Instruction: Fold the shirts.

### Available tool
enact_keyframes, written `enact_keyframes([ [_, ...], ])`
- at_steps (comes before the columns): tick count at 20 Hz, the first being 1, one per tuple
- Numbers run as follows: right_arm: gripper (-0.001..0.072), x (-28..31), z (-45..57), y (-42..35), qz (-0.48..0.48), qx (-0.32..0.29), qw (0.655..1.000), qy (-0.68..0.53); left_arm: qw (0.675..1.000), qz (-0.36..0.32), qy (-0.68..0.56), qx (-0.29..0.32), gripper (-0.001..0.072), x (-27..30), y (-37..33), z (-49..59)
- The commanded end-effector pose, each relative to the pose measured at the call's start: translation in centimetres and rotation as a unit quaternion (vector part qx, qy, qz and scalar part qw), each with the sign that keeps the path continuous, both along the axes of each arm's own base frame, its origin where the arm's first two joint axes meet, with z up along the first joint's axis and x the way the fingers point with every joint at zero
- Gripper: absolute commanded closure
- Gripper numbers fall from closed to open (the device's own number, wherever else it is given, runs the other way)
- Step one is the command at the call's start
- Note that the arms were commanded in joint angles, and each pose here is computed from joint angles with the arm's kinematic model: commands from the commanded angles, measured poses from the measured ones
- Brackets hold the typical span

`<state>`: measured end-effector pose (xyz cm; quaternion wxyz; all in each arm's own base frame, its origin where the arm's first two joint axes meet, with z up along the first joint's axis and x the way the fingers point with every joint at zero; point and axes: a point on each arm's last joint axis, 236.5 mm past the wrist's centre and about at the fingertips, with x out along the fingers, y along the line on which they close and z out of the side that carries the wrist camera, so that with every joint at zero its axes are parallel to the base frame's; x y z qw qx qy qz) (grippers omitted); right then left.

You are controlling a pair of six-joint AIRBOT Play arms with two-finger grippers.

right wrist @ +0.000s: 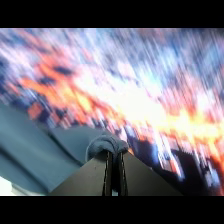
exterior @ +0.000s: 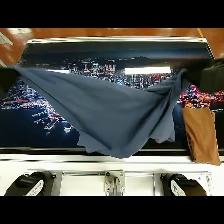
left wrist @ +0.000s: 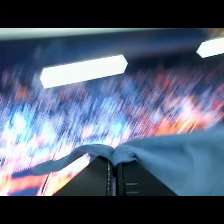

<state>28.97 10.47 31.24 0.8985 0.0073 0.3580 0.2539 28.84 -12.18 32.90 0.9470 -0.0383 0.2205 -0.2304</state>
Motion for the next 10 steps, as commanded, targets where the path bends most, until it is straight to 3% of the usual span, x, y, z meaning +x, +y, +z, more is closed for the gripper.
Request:
enact_keyframes([
  [1, 0.0644, 2.1, -5.9, -2.8, -0.052, -0.039, 0.994, 0.090, 0.993, 0.014, 0.115, 0.031, 0.0667, 0.7, 0.8, -8.5],
  [6, 0.0645, 15.3, -12.4, -1.1, -0.081, 0.053, 0.993, 0.063, 0.953, -0.018, 0.303, -0.011, 0.0668, -0.3, -2.1, -22.3],
  [8, 0.0645, 21.8, -13.9, -0.1, -0.115, 0.145, 0.982, 0.030, 0.941, -0.015, 0.336, -0.042, 0.0668, -0.4, -3.1, -25.3],
  [10, 0.0645, 26.7, -14.7, 0.6, -0.166, 0.267, 0.949, 0.023, 0.937, -0.007, 0.341, -0.080, 0.0667, 0.2, -4.0, -26.3],
])
